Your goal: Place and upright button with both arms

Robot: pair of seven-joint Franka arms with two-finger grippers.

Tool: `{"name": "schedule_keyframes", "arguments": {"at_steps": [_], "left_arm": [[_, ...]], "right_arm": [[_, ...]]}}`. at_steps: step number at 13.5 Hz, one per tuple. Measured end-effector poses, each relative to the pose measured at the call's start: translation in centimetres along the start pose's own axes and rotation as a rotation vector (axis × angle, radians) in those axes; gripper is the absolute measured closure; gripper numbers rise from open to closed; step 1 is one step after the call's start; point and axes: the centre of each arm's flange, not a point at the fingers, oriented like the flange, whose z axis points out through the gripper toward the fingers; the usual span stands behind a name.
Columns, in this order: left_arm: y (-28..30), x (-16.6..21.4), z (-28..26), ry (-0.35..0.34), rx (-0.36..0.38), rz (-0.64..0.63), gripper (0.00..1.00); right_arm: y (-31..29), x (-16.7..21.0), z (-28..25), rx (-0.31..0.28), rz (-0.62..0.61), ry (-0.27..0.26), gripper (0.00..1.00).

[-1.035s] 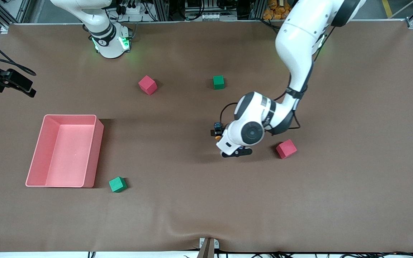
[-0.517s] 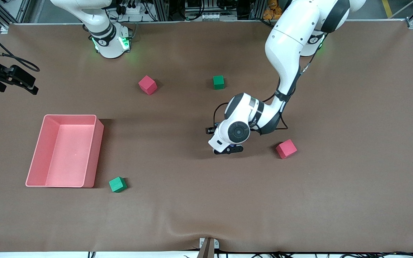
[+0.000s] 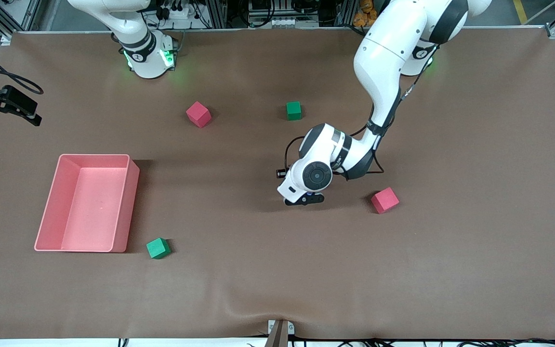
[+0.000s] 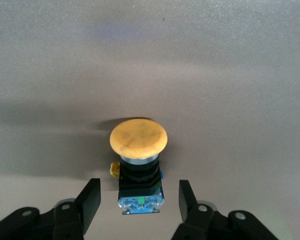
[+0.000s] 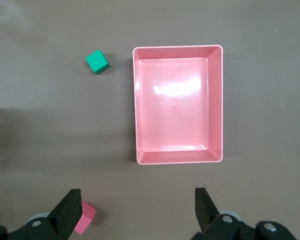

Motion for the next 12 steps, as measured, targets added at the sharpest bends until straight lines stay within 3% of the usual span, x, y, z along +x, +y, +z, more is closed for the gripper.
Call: {"name": "schedule_keyframes", "arguments": {"at_steps": [6, 7, 11, 12], "left_arm": [[0.6, -0.9, 0.7, -0.020, 0.019, 0.014, 0.34], [0.7, -1.0, 0.8, -0.020, 0.020, 0.015, 0.40], [0.5, -0.9, 1.0, -0.022, 0.023, 0.011, 0.45], [0.5, -0.8, 1.2, -0.025, 0.026, 0.008, 0.51]], "right_arm": [[0.2, 0.0, 0.0, 0.000, 0.002, 0.000, 0.00], [0.2, 0.0, 0.0, 0.000, 0.003, 0.000, 0.00], [0.2, 0.0, 0.1, 0.000, 0.003, -0.001, 0.00], [0.2, 0.0, 0.1, 0.000, 0.003, -0.001, 0.00]]}}
